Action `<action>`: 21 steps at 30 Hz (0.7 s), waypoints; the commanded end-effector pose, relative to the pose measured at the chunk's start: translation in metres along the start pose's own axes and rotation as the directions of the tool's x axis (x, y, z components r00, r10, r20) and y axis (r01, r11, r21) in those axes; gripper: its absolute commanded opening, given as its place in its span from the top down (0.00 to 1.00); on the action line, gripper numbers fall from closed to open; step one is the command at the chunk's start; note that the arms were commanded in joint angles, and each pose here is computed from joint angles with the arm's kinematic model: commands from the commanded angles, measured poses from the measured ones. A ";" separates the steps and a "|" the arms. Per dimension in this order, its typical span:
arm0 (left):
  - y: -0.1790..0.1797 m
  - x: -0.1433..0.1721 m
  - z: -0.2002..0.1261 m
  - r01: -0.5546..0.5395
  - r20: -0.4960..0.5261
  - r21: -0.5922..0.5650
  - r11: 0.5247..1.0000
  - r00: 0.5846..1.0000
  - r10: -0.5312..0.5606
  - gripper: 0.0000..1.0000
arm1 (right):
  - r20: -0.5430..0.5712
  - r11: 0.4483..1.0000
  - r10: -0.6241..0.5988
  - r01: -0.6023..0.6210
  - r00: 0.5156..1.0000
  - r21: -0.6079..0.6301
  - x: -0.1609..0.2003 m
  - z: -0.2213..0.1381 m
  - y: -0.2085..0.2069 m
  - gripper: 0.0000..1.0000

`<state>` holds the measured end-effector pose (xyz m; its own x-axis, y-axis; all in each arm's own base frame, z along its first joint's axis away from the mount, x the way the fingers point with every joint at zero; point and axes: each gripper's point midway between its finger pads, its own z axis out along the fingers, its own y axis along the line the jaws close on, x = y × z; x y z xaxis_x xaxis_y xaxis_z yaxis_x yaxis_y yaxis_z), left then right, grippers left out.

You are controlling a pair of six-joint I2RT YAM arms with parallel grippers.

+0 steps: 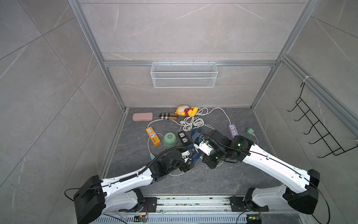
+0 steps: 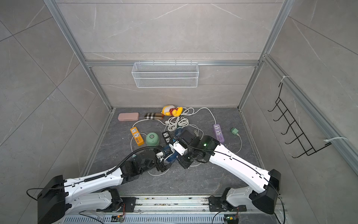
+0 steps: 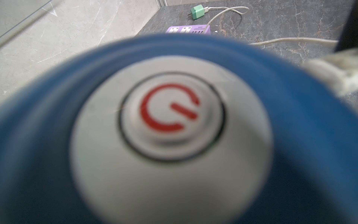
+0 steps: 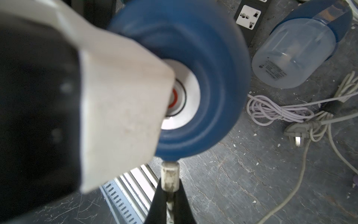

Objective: Charge the cordless meat grinders
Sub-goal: Insert the charging cable into the cordless meat grinder.

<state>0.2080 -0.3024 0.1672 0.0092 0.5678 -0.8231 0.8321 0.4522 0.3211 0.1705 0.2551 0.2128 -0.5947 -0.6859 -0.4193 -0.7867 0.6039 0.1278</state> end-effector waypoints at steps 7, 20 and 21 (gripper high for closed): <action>-0.010 -0.033 -0.002 -0.064 0.081 0.014 0.998 0.995 0.063 0.55 | 0.099 1.000 0.004 -0.001 0.995 -0.031 -0.029 -0.009 0.005 1.00; -0.037 -0.031 0.000 -0.093 0.077 0.051 0.994 0.993 0.089 0.59 | 0.191 0.993 0.079 -0.060 0.978 -0.102 -0.063 -0.012 -0.004 1.00; -0.040 -0.031 0.000 -0.097 0.076 0.056 0.994 0.993 0.092 0.59 | 0.198 0.992 0.081 -0.061 0.977 -0.106 -0.065 -0.013 -0.005 1.00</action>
<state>0.2060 -0.3042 0.1601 0.0015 0.6053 -0.7960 0.7885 0.4888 0.3733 0.1734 0.2514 0.2052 -0.6603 -0.6612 -0.3560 -0.7467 0.6289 0.2168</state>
